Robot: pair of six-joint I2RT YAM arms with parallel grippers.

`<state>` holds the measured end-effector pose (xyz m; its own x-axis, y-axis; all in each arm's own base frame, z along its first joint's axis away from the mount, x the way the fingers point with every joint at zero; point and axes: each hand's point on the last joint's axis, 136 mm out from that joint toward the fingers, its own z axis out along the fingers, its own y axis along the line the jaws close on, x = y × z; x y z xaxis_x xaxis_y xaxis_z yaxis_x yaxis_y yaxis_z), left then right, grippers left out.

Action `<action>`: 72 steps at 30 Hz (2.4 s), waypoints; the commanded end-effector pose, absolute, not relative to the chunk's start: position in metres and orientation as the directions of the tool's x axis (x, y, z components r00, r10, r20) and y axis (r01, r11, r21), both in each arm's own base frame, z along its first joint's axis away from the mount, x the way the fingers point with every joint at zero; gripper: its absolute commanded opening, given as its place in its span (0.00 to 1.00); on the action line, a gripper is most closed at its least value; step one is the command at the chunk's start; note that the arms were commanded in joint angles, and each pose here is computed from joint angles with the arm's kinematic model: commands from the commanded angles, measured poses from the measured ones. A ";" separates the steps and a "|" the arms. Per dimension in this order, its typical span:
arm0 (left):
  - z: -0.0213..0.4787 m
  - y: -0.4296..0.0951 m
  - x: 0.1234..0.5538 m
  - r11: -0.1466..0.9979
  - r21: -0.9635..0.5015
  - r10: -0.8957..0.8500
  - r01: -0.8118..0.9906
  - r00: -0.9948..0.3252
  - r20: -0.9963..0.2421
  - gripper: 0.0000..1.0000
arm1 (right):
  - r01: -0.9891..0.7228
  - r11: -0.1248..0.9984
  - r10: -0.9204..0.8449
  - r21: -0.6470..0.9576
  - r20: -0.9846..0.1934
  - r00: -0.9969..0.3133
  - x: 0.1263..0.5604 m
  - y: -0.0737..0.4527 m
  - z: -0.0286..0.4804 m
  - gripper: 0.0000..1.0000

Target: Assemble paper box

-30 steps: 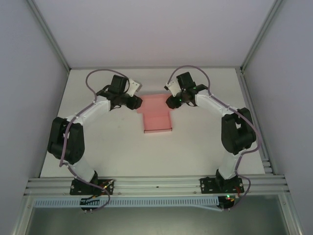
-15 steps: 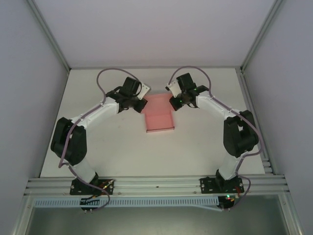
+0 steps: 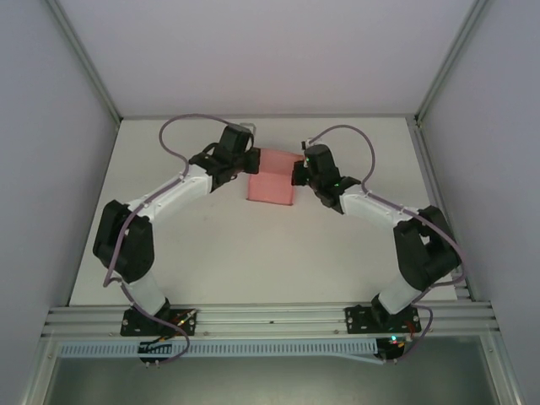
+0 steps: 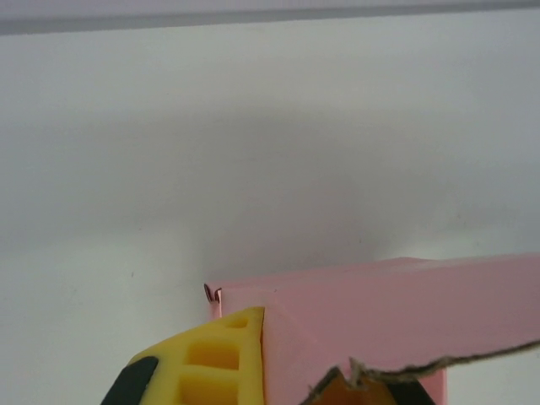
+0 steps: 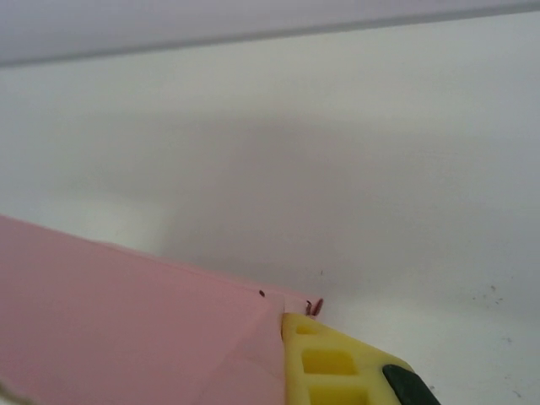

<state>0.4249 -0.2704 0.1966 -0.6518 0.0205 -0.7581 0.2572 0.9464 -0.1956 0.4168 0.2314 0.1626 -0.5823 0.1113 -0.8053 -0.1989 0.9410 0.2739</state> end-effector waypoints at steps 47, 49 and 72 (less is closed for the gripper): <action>0.136 -0.252 0.319 0.892 -0.278 0.016 0.357 -0.639 -0.769 0.89 | -0.174 0.977 0.032 0.122 -0.893 -0.448 0.335 0.216 0.120 0.21; 0.141 -0.249 0.312 0.887 -0.280 0.020 0.368 -0.636 -0.772 1.00 | -0.186 0.975 0.029 0.125 -0.893 -0.449 0.332 0.216 0.118 0.26; 0.140 -0.278 0.325 0.829 -0.153 0.308 0.538 -0.667 -0.678 0.79 | -0.238 0.968 -0.032 0.082 -0.897 -0.442 0.338 0.216 0.160 0.37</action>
